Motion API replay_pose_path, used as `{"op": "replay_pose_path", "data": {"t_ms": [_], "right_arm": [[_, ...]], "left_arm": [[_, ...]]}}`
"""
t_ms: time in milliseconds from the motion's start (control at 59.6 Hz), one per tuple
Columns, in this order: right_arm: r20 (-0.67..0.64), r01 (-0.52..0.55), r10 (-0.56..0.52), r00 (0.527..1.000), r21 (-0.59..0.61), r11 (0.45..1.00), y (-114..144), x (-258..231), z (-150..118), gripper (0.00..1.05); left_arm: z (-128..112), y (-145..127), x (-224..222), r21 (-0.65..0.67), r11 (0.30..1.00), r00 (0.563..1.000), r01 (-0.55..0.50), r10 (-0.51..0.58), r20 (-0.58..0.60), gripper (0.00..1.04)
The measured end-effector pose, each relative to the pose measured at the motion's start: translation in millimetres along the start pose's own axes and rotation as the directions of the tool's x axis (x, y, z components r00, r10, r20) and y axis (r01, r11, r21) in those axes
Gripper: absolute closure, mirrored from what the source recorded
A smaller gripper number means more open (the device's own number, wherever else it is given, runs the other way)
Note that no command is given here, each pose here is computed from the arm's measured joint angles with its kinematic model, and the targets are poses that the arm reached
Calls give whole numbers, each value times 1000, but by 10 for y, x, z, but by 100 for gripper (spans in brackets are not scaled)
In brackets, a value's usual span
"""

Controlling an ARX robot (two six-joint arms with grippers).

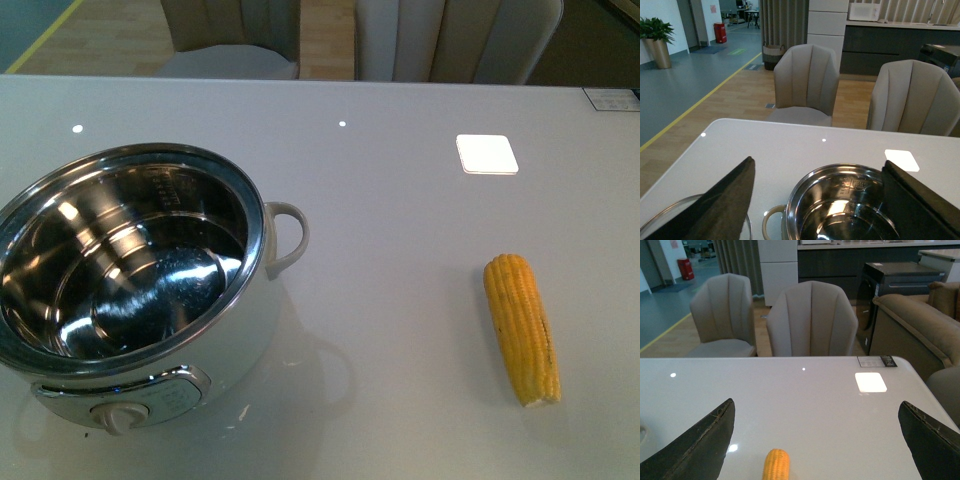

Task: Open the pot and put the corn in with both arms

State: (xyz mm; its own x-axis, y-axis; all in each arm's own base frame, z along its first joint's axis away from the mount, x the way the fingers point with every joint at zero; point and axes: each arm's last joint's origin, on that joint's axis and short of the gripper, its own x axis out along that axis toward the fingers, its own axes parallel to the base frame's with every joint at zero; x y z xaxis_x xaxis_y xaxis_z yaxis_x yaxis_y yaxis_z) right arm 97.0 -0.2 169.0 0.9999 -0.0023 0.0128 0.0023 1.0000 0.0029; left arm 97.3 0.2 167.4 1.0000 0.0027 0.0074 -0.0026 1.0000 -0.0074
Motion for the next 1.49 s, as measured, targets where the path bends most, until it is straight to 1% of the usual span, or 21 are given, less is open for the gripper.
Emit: {"op": "replay_pose_path", "data": {"t_ms": [34,67,151,168,185,201,218,252,269,285,336,369,420,588,756,839,957,1075,1142,1209,1494], "right_arm": [[0,0,0,1000,0,1000,0,0,0,9],[0,0,0,1000,0,1000,0,0,0,9],[-10,-1,1,1000,3,1000,0,2,-3,9],[-37,-4,4,999,8,1000,1,5,-13,9],[-107,-9,11,994,23,1000,3,3,-6,9],[-200,-3,10,980,36,999,3,6,-10,9],[-246,0,10,969,40,999,3,9,-6,9],[-422,17,10,906,60,998,2,25,-8,9],[-459,20,10,888,61,998,2,29,-14,9],[-523,25,11,852,61,998,3,38,-33,9],[-610,34,8,792,56,998,7,66,-103,9],[-635,34,5,773,50,998,13,90,-131,9],[-648,22,13,762,46,999,29,136,-152,9],[-644,-27,27,765,10,1000,90,434,-241,9],[-686,-59,50,725,10,998,202,902,-504,9],[-699,-55,28,715,-16,998,264,1129,-638,9],[-752,-40,17,659,-13,999,340,1389,-943,9],[-811,-25,14,585,-1,1000,407,1519,-1256,9],[-834,-11,18,551,15,1000,431,1567,-1385,9],[-847,5,22,532,29,1000,452,1611,-1472,9],[-846,29,23,533,46,999,554,1893,-1572,9]], "left_arm": [[0,0,0,0,1000,1000,0,0,0,8],[1,0,0,2,1000,1000,0,0,0,5],[0,0,0,3,1000,1000,0,0,0,7],[0,0,0,2,1000,1000,0,0,0,7],[0,0,0,3,1000,1000,0,0,0,7],[0,0,0,3,1000,1000,0,0,0,7],[0,0,0,2,1000,1000,0,0,0,7],[0,0,0,3,1000,1000,1,-1,0,7],[2,0,0,3,1000,1000,1,-1,1,7],[0,0,0,3,1000,1000,1,-1,0,7],[0,0,0,3,1000,1000,0,0,0,7],[0,0,0,3,1000,1000,0,0,0,7],[0,0,0,3,1000,1000,0,0,0,7],[0,0,0,3,1000,1000,0,0,0,7],[0,0,0,3,1000,1000,0,0,0,7],[0,0,0,3,1000,1000,0,0,0,7],[0,0,0,3,1000,1000,0,0,0,7],[0,0,0,3,1000,1000,0,0,0,7],[0,0,0,3,1000,1000,0,0,0,7],[0,0,0,3,1000,1000,0,0,0,7],[0,0,0,3,1000,1000,0,0,0,7]]}}
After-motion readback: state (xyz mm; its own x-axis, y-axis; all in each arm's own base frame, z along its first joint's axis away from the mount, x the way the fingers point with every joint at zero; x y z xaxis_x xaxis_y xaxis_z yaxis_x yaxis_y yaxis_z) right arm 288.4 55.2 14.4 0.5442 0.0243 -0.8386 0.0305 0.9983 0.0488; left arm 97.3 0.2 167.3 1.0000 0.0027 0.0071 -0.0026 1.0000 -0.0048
